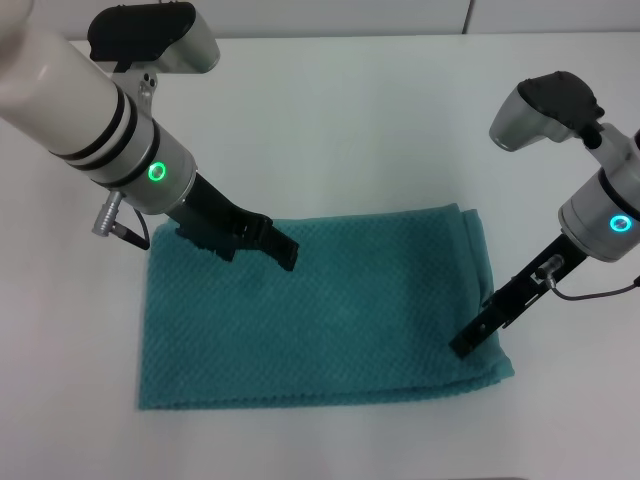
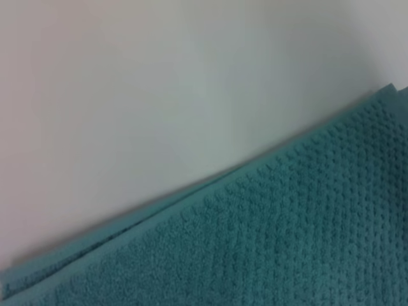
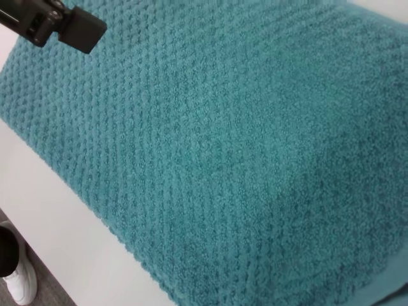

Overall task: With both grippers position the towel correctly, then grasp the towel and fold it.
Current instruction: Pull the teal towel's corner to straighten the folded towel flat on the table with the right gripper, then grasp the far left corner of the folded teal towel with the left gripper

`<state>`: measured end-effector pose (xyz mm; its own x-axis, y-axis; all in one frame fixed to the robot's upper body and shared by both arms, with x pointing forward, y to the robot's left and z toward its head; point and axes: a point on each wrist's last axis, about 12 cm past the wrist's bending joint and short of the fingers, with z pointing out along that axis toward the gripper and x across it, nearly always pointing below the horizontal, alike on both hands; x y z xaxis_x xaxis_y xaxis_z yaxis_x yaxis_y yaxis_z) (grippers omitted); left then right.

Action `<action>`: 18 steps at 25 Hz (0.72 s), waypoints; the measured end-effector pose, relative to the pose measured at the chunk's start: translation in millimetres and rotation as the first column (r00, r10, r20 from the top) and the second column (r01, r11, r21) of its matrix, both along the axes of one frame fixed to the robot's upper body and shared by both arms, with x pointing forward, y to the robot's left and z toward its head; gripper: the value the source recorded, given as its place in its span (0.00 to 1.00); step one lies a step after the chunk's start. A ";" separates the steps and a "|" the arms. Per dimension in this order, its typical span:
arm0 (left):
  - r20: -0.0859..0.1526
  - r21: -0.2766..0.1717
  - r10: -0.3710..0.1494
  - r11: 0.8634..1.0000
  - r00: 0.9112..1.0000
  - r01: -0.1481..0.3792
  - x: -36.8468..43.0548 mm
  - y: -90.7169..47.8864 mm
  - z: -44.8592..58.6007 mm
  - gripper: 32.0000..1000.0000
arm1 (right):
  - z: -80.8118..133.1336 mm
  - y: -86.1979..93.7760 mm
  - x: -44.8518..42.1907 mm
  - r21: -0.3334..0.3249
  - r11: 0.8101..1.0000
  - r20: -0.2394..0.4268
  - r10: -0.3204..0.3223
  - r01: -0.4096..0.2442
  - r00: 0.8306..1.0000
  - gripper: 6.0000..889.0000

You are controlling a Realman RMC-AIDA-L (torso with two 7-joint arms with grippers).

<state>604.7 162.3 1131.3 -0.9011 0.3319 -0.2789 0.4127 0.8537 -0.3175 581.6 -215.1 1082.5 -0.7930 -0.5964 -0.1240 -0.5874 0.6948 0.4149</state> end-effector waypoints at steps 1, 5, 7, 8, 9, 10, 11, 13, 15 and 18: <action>0.000 0.000 0.000 1.000 1.000 0.000 0.0 0.1 0.0 0.87 | 0.0 0.1 0.0 0.000 1.000 0.000 0.000 0.000 1.000 0.78; 0.000 0.001 0.000 1.000 1.000 0.000 0.1 0.2 0.0 0.87 | 0.1 0.2 -0.2 0.001 1.000 -0.001 0.000 0.000 1.000 0.92; 0.000 0.001 0.000 1.000 1.000 0.000 0.1 0.3 0.0 0.87 | 0.0 0.4 -0.2 0.001 1.000 -0.001 0.001 -0.001 1.000 0.95; 0.000 0.001 0.000 1.000 1.000 0.000 0.1 0.3 0.0 0.87 | 0.0 0.4 -0.2 0.001 1.000 -0.001 0.001 -0.001 1.000 0.97; 0.000 0.001 0.000 1.000 1.000 0.000 0.1 0.3 0.0 0.87 | 0.1 0.2 -0.2 0.000 1.000 -0.001 0.000 0.000 1.000 0.97; 0.000 0.001 0.000 1.000 1.000 0.000 0.0 0.4 -0.1 0.87 | 0.1 0.1 -0.1 0.000 1.000 -0.001 0.000 0.000 1.000 0.97; -0.001 0.001 0.001 1.000 1.000 -0.001 -0.3 0.8 -0.5 0.87 | 0.9 0.1 0.1 0.001 1.000 -0.001 0.001 -0.001 1.000 0.97; -0.003 0.001 0.003 1.000 1.000 -0.003 -0.6 1.4 -1.1 0.87 | 4.7 -0.6 1.1 0.002 1.000 0.004 0.007 -0.007 1.000 0.97; -0.007 0.001 0.005 1.000 1.000 -0.005 -1.4 2.5 -2.1 0.87 | 12.2 -4.8 2.5 0.006 1.000 0.014 0.004 -0.004 1.000 0.97; -0.012 0.000 0.012 1.000 1.000 -0.012 -2.5 5.0 -3.9 0.87 | 32.3 -24.9 4.9 0.024 0.998 0.059 -0.051 0.050 0.997 0.97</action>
<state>602.2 167.3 1127.4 -0.9085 0.3206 -0.2679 0.3982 0.8587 -0.3227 586.5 -240.0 1114.8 -0.8130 -0.5524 -0.1842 -0.5757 0.7153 0.3960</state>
